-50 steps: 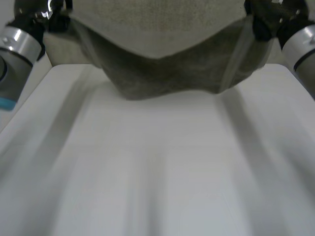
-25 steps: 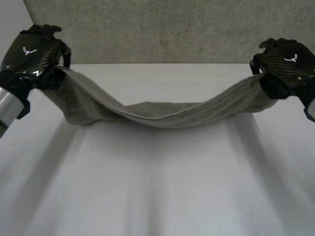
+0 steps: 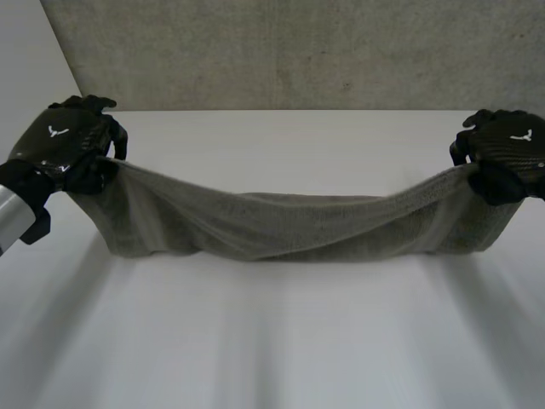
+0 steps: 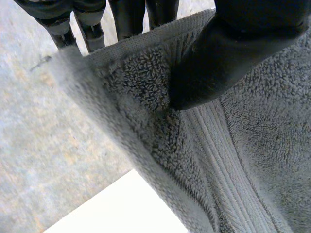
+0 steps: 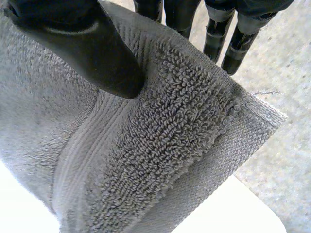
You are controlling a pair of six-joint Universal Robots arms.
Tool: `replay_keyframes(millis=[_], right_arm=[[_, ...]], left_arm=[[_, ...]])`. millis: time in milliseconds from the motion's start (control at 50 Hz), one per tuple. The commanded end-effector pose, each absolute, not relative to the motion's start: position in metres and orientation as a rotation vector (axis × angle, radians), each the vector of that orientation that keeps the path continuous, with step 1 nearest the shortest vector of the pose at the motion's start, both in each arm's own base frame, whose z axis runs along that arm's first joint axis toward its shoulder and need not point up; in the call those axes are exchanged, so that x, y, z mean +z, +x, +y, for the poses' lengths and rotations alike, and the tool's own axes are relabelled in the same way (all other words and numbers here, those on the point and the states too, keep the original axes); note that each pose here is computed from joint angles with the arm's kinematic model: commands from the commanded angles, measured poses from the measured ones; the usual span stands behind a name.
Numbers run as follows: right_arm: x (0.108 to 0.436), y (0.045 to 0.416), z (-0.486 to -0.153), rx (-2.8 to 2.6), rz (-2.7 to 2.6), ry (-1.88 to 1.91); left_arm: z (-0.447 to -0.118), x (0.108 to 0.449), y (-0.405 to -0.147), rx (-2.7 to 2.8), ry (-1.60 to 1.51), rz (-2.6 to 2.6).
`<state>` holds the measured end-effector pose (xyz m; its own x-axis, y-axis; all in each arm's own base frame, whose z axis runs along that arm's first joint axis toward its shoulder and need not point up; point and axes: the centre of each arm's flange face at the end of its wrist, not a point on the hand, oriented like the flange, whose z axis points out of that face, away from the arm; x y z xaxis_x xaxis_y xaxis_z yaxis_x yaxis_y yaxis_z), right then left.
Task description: Fold the towel.
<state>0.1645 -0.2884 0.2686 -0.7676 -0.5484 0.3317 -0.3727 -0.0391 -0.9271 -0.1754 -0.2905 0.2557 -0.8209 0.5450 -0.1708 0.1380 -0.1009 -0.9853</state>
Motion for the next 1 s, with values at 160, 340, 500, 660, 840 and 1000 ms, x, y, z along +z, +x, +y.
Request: replay_keyframes(millis=[160, 340, 500, 660, 840, 1000], right_arm=[[0.222, 0.162, -0.350, -1.818, 2.187, -1.039], [0.189, 0.184, -0.374, -1.759, 2.204, -1.077], [0.167, 0.193, -0.390, -1.739, 2.213, -1.090], [0.156, 0.198, -0.401, -1.788, 2.211, -1.096], [0.149, 0.204, -0.410, -1.846, 2.179, -1.105], [0.147, 0.208, -0.413, -1.868, 2.197, -1.101]], left_arm=[[-0.347, 0.214, -0.195, 1.877, -0.814, -1.973], [-0.377, 0.173, -0.208, 1.848, -0.892, -2.086], [-0.387, 0.158, -0.212, 1.836, -0.922, -2.101], [-0.398, 0.150, -0.213, 1.844, -0.922, -2.097], [-0.401, 0.144, -0.215, 1.840, -0.925, -2.098], [-0.401, 0.141, -0.213, 1.864, -0.948, -2.139]])
